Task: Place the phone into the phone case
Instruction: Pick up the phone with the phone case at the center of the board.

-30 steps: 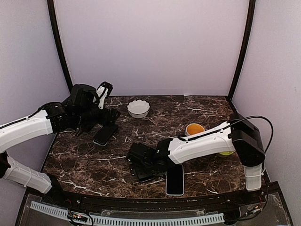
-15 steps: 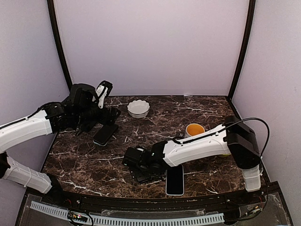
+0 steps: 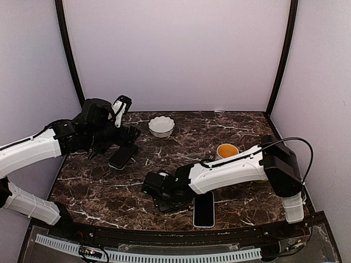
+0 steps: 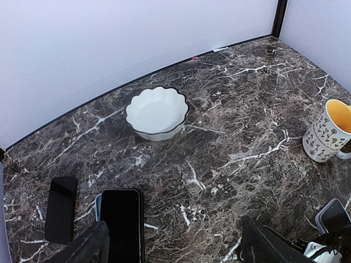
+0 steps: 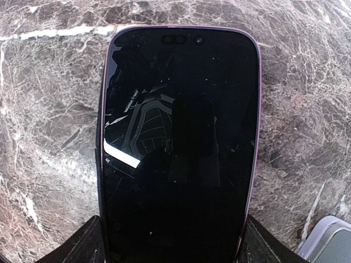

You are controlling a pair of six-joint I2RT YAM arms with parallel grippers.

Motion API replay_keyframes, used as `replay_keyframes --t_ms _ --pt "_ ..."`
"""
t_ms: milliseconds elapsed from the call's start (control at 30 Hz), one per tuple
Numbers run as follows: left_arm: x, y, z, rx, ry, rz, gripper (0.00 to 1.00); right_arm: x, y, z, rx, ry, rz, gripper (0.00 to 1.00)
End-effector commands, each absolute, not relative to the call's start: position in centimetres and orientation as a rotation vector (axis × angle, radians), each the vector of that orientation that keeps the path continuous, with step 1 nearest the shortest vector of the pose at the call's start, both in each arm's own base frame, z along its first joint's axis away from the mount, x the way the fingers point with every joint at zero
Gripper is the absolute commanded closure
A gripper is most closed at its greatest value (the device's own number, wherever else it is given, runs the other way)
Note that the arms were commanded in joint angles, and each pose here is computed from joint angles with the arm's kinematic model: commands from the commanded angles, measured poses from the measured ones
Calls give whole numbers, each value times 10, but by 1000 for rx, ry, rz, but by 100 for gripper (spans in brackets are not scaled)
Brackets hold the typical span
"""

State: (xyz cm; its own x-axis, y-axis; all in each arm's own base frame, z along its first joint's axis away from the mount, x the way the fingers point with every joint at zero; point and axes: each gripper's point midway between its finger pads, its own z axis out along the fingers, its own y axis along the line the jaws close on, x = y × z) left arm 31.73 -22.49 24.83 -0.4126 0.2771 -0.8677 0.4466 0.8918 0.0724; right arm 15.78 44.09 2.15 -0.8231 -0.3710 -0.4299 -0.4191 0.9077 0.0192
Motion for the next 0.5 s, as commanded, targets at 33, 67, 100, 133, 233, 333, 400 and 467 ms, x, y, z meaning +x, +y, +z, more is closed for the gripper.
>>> replay_keyframes --t_ms 33,67,100,133,233,333,400,467 --pt "318 -224 249 530 2008 -207 15 153 435 7 -628 2631 73 76" --pt "318 -224 249 530 2009 -206 15 154 435 10 -623 2618 69 80" --pt "318 -224 248 532 2009 -205 15 154 436 14 -617 2604 70 83" --pt "318 -224 248 535 2010 -206 15 155 437 19 -611 2588 78 87" --pt "317 -227 246 549 2010 -216 15 156 447 34 -615 2529 137 93" --pt "316 -229 245 560 2008 -228 15 159 451 49 -590 2476 157 99" --pt "317 -229 244 560 2009 -229 15 161 450 56 -574 2445 169 100" --pt "316 -231 244 564 2008 -237 15 162 449 59 -568 2428 186 100"
